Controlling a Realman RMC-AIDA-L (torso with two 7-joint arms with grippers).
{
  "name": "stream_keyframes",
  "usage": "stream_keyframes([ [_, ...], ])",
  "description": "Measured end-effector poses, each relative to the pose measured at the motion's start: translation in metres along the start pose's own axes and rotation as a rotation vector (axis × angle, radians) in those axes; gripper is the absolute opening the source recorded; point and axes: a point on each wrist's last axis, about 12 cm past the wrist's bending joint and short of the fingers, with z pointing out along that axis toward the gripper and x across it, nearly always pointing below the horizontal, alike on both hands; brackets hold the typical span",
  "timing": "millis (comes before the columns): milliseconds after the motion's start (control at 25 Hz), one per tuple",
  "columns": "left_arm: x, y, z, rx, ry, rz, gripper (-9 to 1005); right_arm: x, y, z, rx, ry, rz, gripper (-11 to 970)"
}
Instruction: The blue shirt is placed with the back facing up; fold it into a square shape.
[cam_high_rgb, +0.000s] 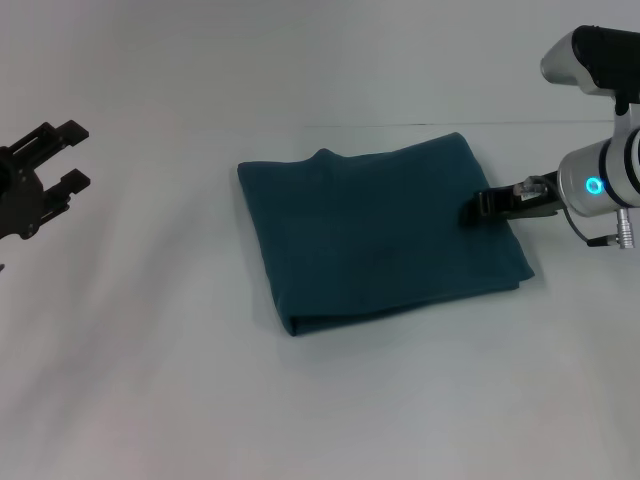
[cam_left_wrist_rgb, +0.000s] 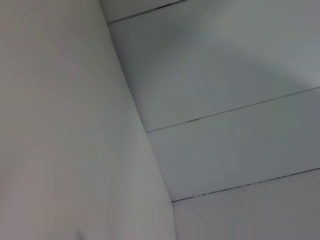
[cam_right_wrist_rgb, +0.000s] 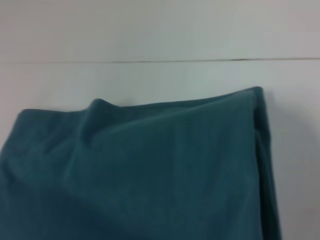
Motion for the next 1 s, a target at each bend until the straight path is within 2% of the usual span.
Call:
stream_keyframes([
  [200,0.001,0.000,0.000,0.000,0.000,-0.001,756,-0.002,-0.006,-0.002,0.021,-0.010,0.007,279],
  [440,0.001,0.001,-0.001,-0.001,0.001,-0.002,756,-0.003,-0.024,-0.007,0.057,-0.028,0.058,284],
  [840,0.002,0.003,-0.003,-0.005,-0.006,-0.007,756,-0.012,-0.019,-0.018,0.007,-0.033,0.048,306],
  [1000,0.001,0.001,-0.002,0.001,-0.005,-0.006,756,-0.017,-0.023,-0.024,0.019,-0.036,0.050,422],
])
